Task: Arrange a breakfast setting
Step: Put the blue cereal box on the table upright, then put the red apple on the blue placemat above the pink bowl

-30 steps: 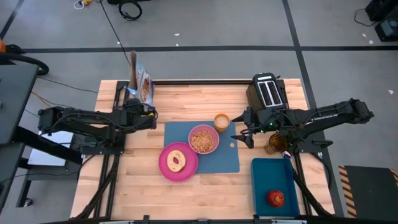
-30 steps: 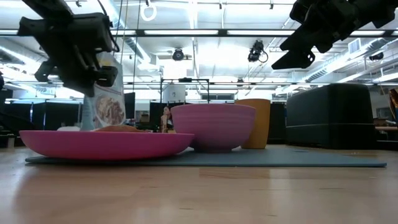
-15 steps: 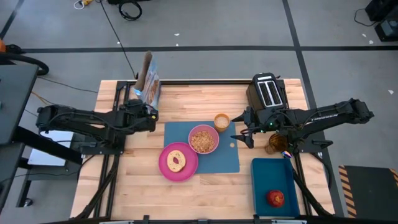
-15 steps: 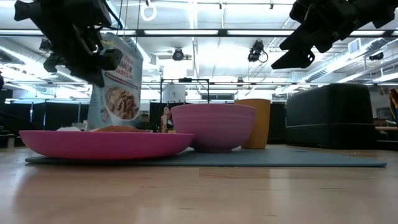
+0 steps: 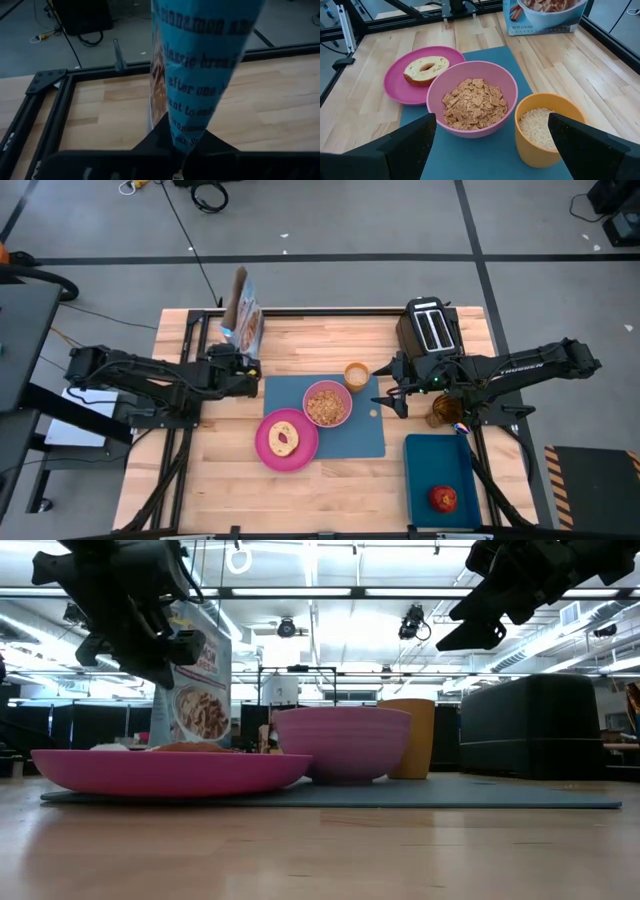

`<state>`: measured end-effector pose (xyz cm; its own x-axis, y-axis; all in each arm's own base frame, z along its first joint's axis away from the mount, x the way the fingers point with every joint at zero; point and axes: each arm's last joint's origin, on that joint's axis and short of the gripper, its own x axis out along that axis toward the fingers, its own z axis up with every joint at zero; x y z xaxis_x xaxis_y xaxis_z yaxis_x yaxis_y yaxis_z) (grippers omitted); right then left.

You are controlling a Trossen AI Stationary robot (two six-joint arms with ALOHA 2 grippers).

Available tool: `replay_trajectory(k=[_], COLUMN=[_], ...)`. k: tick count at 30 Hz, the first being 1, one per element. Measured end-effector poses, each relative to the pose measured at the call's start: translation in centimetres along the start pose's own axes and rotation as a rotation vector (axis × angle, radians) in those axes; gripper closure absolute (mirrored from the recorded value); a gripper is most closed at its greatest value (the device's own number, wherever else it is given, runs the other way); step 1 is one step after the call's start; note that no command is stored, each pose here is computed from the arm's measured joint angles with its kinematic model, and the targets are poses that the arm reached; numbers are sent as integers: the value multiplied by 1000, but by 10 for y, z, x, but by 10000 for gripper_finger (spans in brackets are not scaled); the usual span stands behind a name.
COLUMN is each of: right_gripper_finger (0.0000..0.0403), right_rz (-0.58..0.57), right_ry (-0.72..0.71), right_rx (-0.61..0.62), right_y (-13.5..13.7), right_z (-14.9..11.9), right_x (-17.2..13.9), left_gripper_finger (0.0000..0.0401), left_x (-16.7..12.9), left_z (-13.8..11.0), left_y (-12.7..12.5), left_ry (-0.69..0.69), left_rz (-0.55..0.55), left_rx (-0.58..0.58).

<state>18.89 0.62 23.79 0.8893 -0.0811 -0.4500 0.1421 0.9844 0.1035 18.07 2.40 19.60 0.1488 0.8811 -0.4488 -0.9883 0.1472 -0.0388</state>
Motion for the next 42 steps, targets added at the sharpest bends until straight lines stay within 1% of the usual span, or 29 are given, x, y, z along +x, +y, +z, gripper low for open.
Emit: replay_trajectory(k=[3,13,18,21,30,35,42], right_gripper_finger=[9,9,9,9,9,9,9], right_rz=[0,-1,0,0,0,-1,-1], right_ry=[0,1,0,1,1,2,4], right_rx=[0,0,0,0,0,0,2], right_y=[0,0,0,0,0,0,0], right_z=[0,0,0,0,0,0,0], right_x=[0,0,0,0,0,0,0], left_gripper_finger=[370,256,219,209,195,184,181], left_x=[0,-7,-9,-9,-10,-12,-19], left_z=[0,10,13,13,13,16,24], left_y=[1,9,11,11,11,15,24], left_ry=[4,31,29,29,61,73,111], left_rz=[0,-43,-57,-57,-78,-95,-162], left_rx=[17,30,35,38,46,56,57])
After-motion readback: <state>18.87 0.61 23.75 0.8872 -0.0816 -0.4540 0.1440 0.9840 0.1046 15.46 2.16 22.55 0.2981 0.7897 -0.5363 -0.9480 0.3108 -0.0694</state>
